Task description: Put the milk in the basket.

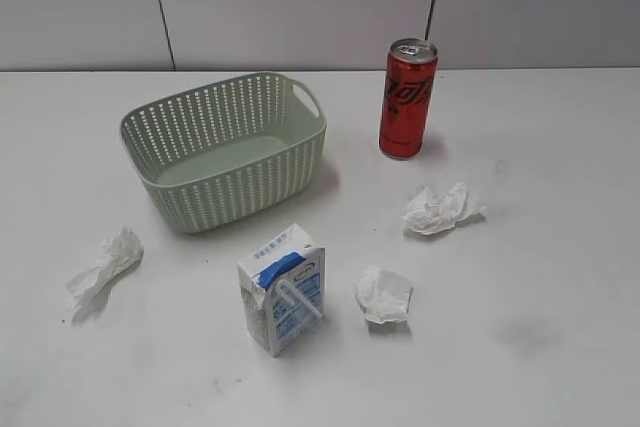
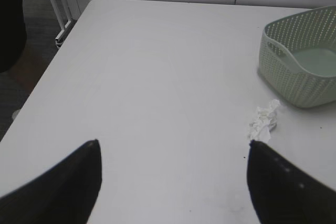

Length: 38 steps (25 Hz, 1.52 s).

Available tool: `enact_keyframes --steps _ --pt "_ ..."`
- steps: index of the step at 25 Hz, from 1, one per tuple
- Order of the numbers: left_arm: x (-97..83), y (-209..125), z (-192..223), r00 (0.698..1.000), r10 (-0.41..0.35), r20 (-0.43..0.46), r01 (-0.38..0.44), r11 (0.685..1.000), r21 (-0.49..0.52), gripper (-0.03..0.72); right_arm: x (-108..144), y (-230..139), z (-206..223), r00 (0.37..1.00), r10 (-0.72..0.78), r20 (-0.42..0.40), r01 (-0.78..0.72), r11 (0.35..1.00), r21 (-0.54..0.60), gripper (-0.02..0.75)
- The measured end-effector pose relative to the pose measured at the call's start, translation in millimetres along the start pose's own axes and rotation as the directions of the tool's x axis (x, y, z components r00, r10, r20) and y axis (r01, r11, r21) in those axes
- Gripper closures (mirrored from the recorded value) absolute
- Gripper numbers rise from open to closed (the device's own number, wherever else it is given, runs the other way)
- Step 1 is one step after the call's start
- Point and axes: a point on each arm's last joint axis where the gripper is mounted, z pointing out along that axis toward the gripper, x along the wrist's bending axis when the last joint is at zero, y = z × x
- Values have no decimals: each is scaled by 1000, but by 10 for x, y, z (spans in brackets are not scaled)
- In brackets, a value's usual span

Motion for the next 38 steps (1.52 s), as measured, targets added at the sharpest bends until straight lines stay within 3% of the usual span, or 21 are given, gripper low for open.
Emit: enact_keyframes --steps 18,26,32,38 --pt "0 13 14 1000 -2 2 2 1000 9 60 0 0 0 1000 -1 0 1 1000 0 153" --pt "7 523 415 999 -37 35 36 998 43 68 0 0 0 1000 0 0 0 1000 0 152" --pt "-80 952 893 986 -18 164 -12 983 184 69 0 0 0 1000 0 0 0 1000 0 152" --pt "-434 1401 1291 915 34 402 -144 958 246 74 0 0 0 1000 0 0 0 1000 0 152"
